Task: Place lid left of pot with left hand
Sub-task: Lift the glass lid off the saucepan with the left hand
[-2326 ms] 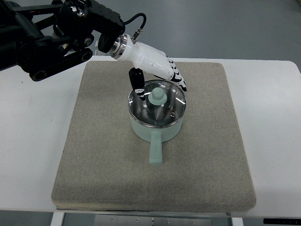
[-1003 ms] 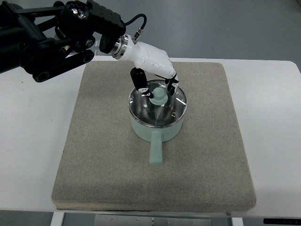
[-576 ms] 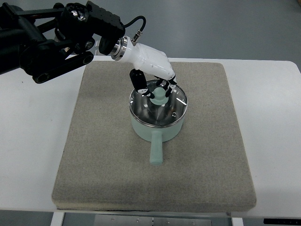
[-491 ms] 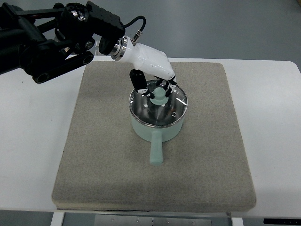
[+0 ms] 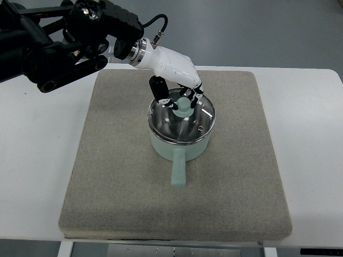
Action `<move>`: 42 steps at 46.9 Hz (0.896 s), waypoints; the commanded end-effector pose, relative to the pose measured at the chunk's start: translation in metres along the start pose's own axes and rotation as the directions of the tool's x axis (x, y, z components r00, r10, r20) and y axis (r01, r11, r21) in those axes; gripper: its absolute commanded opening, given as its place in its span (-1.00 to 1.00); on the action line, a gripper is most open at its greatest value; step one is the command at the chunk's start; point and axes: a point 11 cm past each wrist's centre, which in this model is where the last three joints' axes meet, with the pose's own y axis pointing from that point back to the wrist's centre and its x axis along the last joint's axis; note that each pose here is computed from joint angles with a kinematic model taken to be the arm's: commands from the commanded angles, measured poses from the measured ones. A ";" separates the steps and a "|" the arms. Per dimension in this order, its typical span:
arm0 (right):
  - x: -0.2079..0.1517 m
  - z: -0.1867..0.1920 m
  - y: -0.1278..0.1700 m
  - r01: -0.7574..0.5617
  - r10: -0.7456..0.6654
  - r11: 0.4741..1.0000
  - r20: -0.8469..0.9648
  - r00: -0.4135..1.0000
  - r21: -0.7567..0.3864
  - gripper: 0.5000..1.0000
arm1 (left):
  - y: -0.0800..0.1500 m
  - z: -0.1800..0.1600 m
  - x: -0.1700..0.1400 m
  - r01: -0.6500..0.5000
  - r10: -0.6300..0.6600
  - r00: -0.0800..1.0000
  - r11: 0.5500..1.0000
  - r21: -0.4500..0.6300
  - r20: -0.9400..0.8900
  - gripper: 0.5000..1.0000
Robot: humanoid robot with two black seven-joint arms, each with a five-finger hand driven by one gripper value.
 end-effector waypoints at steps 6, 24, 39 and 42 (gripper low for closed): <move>0.000 0.000 0.000 0.000 0.000 1.000 0.000 1.000 0.000 0.69 | 0.002 -0.003 0.005 -0.011 0.011 1.000 1.000 0.009 0.000 -1.00; 0.000 0.000 0.000 0.000 0.000 1.000 0.000 1.000 0.000 0.69 | 0.014 -0.018 0.017 -0.055 0.056 0.998 0.997 0.060 -0.011 -1.00; 0.000 0.000 0.000 0.000 0.000 1.000 0.000 1.000 0.000 0.69 | 0.038 -0.060 0.000 -0.047 0.063 0.995 0.980 0.192 -0.079 -1.00; 0.000 0.000 0.000 0.000 0.000 1.000 0.000 1.000 0.000 0.69 | 0.042 -0.066 -0.004 -0.042 0.062 0.994 0.976 0.212 -0.090 -1.00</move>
